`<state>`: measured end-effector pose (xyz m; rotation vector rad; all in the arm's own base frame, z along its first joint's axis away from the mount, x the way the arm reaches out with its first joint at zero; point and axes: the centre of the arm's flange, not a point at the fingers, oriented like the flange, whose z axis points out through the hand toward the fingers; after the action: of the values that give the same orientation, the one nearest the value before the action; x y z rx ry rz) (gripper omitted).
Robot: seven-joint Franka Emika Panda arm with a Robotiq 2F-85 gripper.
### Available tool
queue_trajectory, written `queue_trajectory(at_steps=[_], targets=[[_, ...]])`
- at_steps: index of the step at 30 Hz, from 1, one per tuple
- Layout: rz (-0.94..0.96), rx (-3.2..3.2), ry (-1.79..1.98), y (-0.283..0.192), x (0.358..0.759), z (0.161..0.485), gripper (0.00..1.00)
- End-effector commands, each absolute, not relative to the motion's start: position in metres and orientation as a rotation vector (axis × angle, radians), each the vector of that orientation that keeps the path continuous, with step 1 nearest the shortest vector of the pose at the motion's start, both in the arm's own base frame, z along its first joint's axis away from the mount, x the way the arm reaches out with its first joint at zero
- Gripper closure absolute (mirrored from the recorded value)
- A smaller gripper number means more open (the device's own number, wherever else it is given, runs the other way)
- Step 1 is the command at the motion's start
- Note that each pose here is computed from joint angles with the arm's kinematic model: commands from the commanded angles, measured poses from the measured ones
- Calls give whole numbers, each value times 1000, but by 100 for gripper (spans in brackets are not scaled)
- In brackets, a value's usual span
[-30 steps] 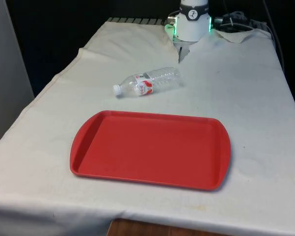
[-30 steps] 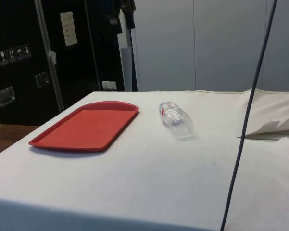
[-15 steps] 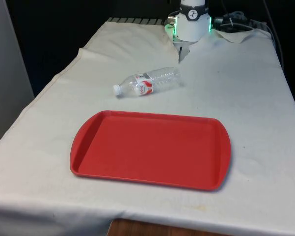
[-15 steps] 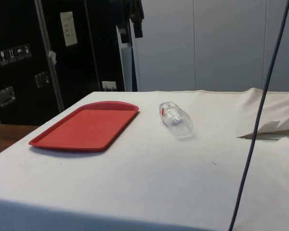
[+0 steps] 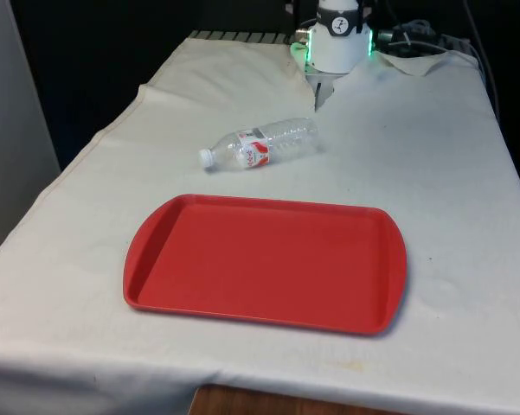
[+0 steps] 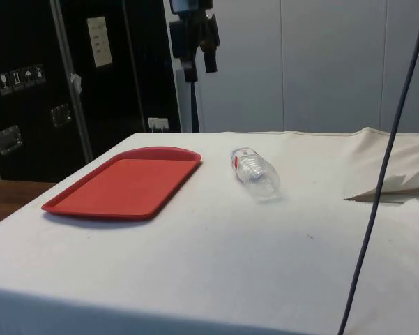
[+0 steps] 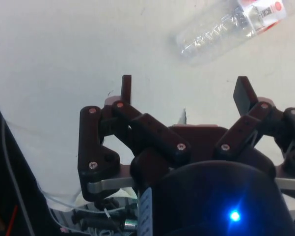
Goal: Place the bottle upright on the tray.
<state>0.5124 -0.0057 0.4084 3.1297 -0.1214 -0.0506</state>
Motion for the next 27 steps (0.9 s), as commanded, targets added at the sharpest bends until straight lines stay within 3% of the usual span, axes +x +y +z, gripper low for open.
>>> queue_trajectory(at_steps=[1,27], targets=[[-41,3132,-138,-7,513,405,0],[-101,3101,-355,-32,513,341,0]])
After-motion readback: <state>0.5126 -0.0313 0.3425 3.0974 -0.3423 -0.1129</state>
